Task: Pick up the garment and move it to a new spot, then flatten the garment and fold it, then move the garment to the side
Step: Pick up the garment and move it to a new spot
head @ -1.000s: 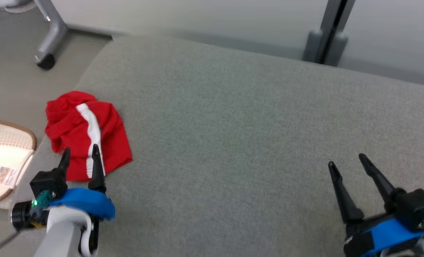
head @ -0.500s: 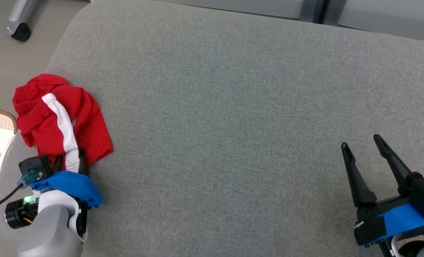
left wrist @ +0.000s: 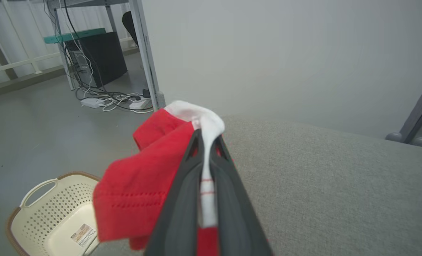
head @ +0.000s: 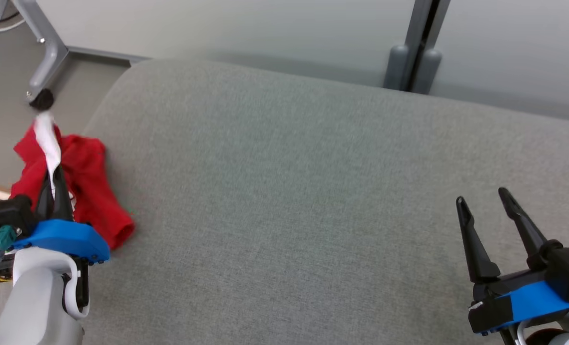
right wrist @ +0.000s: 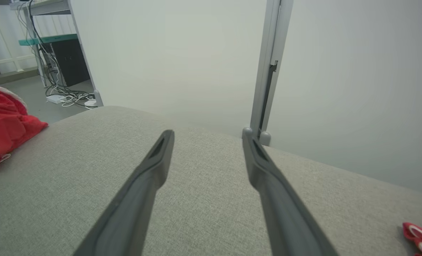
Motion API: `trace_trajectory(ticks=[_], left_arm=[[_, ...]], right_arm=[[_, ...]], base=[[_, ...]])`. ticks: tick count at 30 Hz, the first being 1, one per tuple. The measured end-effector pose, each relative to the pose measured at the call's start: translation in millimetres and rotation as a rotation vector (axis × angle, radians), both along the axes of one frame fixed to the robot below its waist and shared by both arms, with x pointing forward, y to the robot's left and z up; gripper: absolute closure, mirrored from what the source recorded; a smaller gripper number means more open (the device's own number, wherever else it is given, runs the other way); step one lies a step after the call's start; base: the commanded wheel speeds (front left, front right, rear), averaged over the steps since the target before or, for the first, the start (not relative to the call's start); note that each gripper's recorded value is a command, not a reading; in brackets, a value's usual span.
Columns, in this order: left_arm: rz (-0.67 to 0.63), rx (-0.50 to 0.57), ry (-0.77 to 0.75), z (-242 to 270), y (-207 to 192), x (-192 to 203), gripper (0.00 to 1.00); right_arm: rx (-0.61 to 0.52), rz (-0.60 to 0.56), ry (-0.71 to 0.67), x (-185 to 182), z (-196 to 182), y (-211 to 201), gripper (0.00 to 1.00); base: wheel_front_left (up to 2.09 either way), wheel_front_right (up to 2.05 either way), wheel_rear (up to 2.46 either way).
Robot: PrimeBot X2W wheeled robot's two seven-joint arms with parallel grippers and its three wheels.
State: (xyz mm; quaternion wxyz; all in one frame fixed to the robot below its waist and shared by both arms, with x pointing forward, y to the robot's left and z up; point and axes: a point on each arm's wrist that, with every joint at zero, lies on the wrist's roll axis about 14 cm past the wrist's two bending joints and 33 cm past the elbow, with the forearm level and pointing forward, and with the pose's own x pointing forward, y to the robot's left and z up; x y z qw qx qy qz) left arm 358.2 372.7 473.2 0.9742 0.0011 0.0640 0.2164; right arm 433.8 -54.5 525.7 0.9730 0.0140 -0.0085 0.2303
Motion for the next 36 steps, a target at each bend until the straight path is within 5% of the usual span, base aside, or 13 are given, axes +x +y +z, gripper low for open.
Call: trace_trajectory(ticks=[12, 27, 35, 36], left_arm=[[-0.256, 0.114, -0.256, 77, -98, 5, 1.0], [-1.234, -0.176, -0.17, 52, -427, 22, 1.0], [-1.498, -0.254, -0.05, 11, -508, 11, 1.0], [-1.51, -0.258, -0.022, 3, -511, 9, 0.66]], right_arm=[[0.008, -0.126, -0.059, -40, 27, -42, 0.0], [-0.008, -0.473, 0.002, -76, 6, -152, 0.0], [-0.019, -0.628, 0.072, -91, -23, -195, 0.0], [-0.018, -0.636, 0.077, -92, -25, -197, 0.0]], base=[[0.0, 0.0, 0.0], [0.0, 0.0, 0.0], [0.0, 0.0, 0.0], [0.0, 0.0, 0.0]])
